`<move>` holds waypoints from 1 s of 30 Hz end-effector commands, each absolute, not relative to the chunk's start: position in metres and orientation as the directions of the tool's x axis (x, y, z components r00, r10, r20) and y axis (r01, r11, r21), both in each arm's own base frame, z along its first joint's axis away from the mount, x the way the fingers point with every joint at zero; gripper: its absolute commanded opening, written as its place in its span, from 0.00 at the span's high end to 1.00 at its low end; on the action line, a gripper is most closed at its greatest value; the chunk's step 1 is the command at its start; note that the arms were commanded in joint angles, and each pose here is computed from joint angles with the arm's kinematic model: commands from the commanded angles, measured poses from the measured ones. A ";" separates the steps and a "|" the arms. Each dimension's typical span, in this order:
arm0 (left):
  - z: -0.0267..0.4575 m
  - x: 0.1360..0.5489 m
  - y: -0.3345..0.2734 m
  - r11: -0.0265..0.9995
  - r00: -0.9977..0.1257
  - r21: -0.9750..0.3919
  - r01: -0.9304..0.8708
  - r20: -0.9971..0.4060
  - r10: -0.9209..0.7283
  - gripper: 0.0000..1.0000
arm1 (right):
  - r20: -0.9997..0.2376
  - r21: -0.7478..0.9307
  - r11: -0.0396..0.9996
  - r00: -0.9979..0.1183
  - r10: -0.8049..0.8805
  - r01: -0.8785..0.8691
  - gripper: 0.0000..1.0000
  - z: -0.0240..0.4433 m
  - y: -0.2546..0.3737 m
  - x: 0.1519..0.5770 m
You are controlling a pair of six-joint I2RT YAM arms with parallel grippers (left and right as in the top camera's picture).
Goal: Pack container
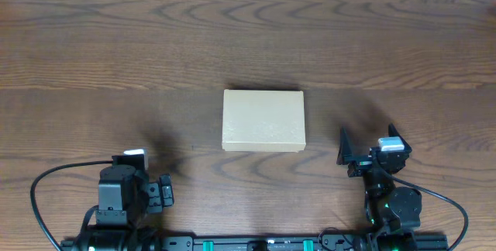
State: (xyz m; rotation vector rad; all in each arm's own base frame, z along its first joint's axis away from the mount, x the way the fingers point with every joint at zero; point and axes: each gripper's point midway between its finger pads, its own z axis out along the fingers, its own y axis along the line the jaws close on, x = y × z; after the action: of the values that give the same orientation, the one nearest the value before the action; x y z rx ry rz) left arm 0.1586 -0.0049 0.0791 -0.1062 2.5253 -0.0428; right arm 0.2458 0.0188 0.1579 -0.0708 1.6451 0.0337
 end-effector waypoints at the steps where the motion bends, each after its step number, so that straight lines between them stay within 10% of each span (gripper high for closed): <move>1: 0.078 0.156 -0.004 0.998 -0.818 -0.041 -0.054 -0.572 -0.068 0.05 | -0.997 -0.008 0.999 -0.071 -0.012 -0.052 0.01 0.157 0.016 0.246; 19: 0.145 0.219 -0.003 0.998 -0.320 0.064 0.019 -0.945 0.067 0.05 | -0.997 -0.008 0.999 -0.071 -0.012 -0.052 0.01 0.157 0.016 0.246; 30: 0.129 0.234 -0.005 0.998 -0.255 0.059 0.022 -0.965 0.063 0.05 | -0.997 -0.008 0.999 -0.071 -0.012 -0.052 0.01 0.157 0.016 0.246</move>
State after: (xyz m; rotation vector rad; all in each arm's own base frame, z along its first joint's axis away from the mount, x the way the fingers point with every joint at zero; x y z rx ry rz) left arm 0.2331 -0.0065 0.1404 0.0482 1.8107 0.0183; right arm 0.2458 0.0188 0.1578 -0.0705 1.6447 0.0341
